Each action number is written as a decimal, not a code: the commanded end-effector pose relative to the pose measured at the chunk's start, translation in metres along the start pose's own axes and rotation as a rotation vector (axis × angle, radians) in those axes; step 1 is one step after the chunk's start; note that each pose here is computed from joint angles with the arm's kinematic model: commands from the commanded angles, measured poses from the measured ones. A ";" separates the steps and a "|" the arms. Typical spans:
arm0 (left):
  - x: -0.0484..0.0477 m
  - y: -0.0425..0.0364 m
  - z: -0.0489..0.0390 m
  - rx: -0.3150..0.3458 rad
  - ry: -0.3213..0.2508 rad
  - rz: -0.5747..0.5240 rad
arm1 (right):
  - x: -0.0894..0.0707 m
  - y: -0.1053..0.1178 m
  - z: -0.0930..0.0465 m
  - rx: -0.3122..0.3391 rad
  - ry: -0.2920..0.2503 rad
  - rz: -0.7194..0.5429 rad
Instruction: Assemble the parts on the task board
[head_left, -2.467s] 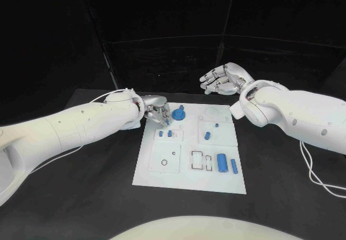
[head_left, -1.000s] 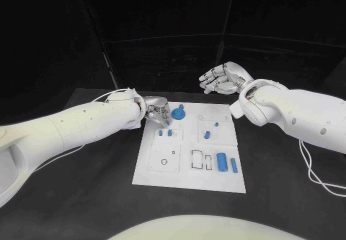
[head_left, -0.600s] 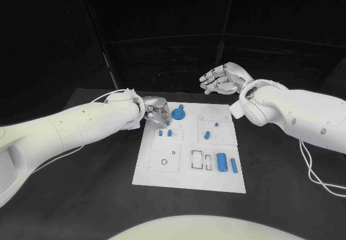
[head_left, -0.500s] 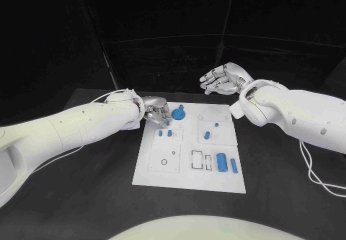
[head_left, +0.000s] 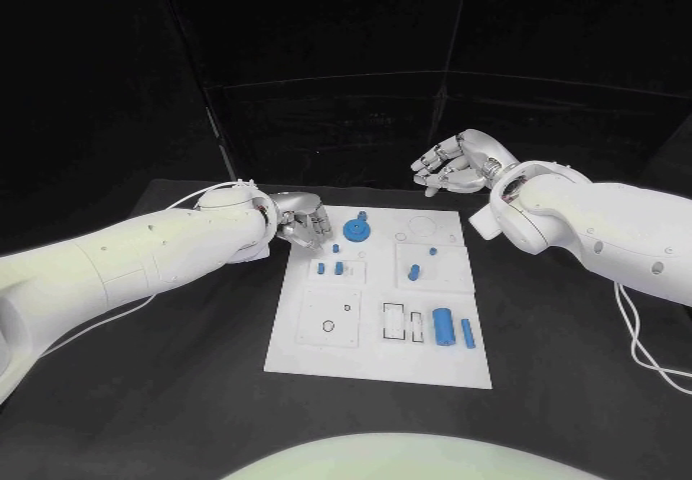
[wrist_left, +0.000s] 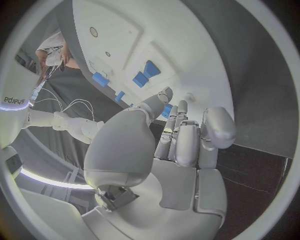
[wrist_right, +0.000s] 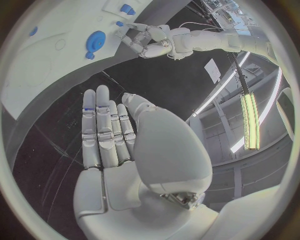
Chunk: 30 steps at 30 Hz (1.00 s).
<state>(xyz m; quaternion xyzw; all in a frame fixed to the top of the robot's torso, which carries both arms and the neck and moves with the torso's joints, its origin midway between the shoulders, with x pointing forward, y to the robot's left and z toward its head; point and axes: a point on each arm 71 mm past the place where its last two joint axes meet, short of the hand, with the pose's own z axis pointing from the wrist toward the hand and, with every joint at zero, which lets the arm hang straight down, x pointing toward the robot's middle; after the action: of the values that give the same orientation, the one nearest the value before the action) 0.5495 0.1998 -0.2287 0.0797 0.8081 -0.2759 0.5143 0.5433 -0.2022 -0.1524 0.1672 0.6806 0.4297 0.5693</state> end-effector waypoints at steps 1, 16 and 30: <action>-0.0133 0.0035 -0.0067 0.020 -0.102 -0.097 | -0.004 -0.004 -0.004 -0.017 0.056 -0.177; -0.0299 0.0000 -0.0437 0.205 -0.352 -0.926 | 0.025 -0.038 -0.047 0.007 0.133 -0.699; -0.0294 -0.0017 -0.0601 0.281 -0.418 -1.077 | 0.046 -0.041 -0.049 0.040 0.181 -0.799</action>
<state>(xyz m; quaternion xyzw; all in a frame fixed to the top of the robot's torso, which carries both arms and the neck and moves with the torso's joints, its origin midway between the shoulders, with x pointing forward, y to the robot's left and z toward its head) 0.5148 0.2331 -0.1877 -0.3058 0.6067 -0.5899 0.4363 0.4937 -0.2108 -0.2133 -0.1212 0.7436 0.2063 0.6244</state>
